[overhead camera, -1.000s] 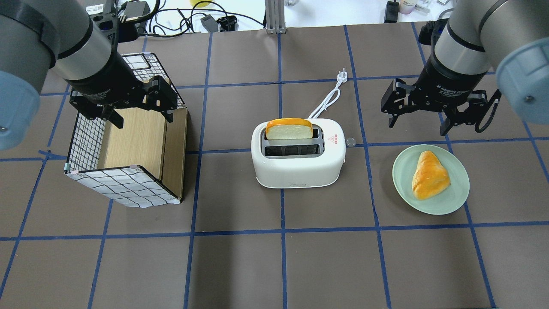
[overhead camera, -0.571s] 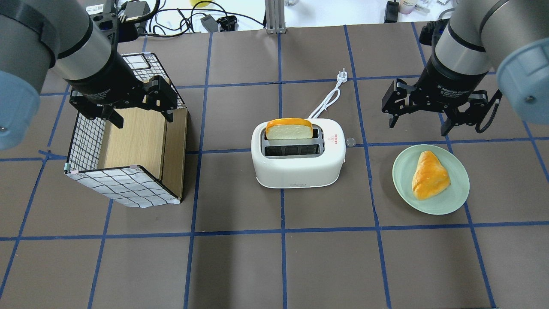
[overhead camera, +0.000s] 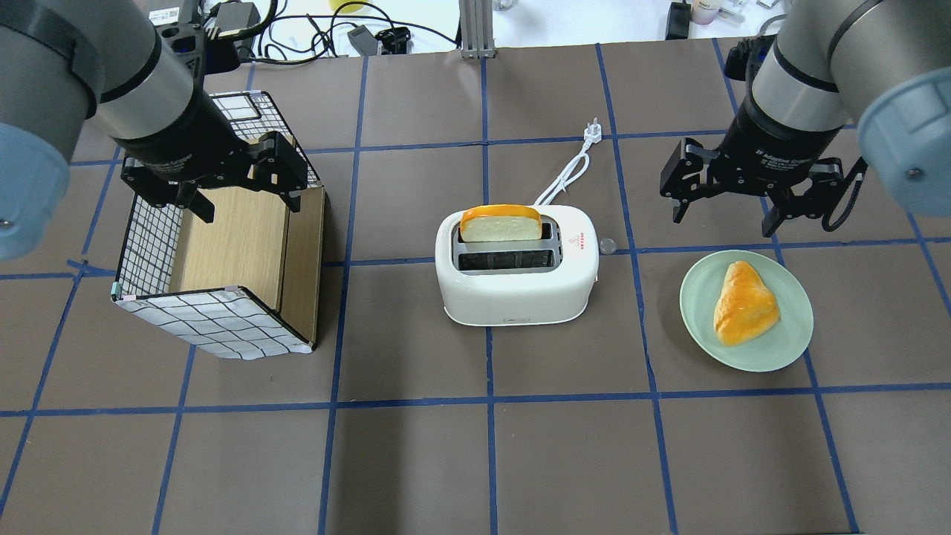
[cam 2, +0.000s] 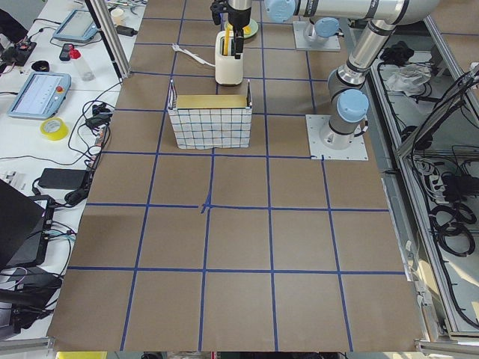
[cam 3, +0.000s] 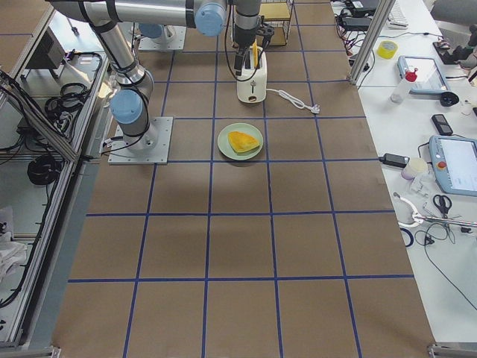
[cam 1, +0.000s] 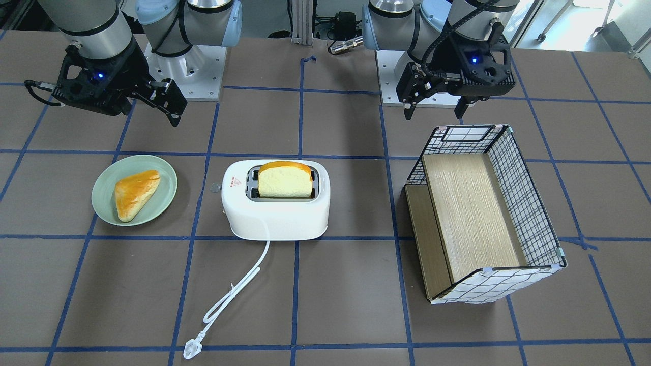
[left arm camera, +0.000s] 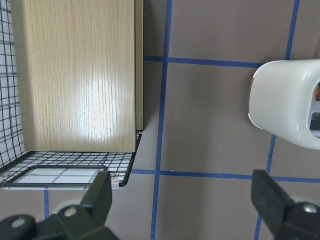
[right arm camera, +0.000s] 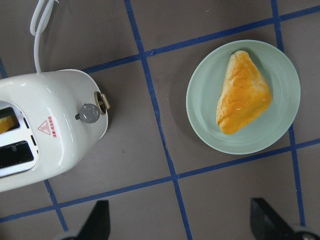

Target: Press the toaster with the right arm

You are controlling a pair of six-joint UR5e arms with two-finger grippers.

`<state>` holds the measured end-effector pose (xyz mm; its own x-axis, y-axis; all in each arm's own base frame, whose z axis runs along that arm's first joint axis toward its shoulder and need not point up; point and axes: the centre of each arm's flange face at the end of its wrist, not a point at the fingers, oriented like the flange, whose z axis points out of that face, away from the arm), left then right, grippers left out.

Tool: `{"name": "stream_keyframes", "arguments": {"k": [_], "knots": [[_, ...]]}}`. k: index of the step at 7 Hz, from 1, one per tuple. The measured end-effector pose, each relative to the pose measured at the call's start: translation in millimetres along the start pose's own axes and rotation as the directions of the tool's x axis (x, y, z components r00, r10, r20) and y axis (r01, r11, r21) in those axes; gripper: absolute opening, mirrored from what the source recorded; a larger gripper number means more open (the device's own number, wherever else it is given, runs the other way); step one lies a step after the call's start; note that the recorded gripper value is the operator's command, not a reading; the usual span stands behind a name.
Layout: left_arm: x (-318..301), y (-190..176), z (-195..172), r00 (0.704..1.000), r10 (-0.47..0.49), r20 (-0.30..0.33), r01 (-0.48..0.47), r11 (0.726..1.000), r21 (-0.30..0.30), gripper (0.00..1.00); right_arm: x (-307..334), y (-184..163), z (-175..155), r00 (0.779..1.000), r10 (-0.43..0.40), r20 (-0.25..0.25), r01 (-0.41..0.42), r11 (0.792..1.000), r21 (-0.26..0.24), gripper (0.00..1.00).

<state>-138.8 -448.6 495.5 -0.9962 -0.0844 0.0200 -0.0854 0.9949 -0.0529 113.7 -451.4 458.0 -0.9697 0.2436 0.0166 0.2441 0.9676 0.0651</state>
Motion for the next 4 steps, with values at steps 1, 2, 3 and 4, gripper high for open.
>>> {"name": "stream_keyframes", "arguments": {"k": [1,2,3,4], "knots": [[0.0,0.0,-0.1,1.000,0.000,0.000,0.000,1.000,0.000,1.00,0.2,-0.3,0.0,1.000,0.001,0.000,-0.001,1.000,0.001,1.00],[-0.1,-0.1,-0.2,1.000,0.000,0.001,0.000,1.000,0.000,1.00,0.3,-0.7,0.0,1.000,0.003,0.000,-0.003,1.000,0.003,1.00],[0.0,-0.1,-0.4,1.000,0.000,0.000,0.000,1.000,0.001,1.00,0.3,-1.3,-0.1,1.000,0.003,0.000,-0.003,1.000,0.006,1.00],[0.0,-0.1,-0.4,1.000,0.000,0.000,0.000,1.000,0.001,1.00,0.1,-1.8,-0.6,1.000,0.002,0.001,-0.002,1.000,0.010,0.92]]}}
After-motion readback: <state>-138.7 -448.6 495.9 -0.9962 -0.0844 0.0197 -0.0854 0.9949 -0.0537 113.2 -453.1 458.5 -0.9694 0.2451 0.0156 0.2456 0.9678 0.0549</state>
